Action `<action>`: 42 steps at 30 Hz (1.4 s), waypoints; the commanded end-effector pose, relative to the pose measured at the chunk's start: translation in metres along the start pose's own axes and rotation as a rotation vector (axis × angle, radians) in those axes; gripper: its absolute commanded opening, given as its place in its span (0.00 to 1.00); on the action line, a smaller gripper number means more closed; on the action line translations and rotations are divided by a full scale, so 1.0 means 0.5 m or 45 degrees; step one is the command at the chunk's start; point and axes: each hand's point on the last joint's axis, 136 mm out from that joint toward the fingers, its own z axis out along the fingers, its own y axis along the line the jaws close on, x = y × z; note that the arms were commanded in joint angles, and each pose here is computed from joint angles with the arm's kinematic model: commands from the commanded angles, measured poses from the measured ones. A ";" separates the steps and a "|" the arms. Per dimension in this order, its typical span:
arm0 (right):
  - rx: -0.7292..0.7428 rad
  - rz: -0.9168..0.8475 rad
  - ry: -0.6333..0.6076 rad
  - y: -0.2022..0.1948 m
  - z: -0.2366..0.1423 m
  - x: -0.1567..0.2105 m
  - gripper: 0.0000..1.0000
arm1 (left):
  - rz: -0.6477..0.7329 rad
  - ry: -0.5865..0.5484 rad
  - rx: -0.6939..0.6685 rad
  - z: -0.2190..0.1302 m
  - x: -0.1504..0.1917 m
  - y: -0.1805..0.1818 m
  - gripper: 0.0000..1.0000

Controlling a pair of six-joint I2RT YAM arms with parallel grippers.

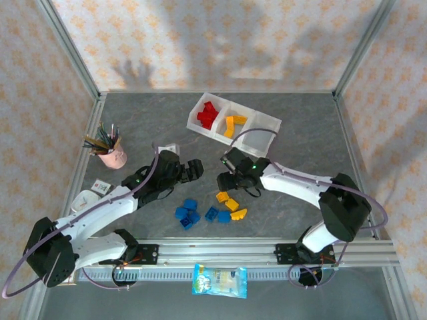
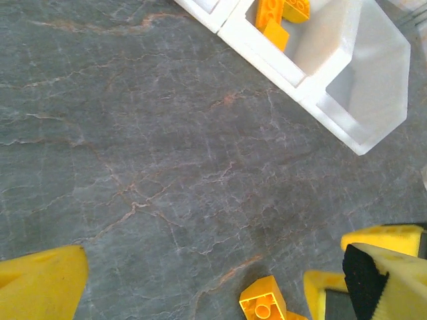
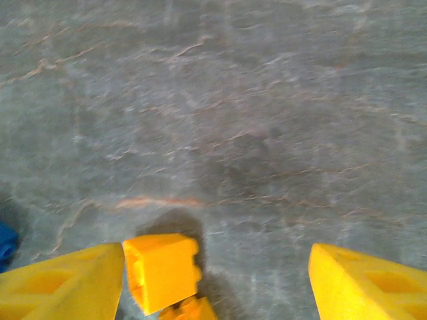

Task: Sort the legos into containers by color
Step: Pick up the lego from the bottom-center of the table.

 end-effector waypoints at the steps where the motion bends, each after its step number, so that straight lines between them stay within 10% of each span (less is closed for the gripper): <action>1: 0.025 -0.025 0.046 0.012 0.010 0.022 0.73 | -0.035 -0.017 -0.064 -0.014 0.008 0.029 0.99; 42: 0.140 -0.073 0.169 0.054 0.096 0.037 0.44 | -0.060 -0.051 -0.110 -0.037 0.019 0.066 0.99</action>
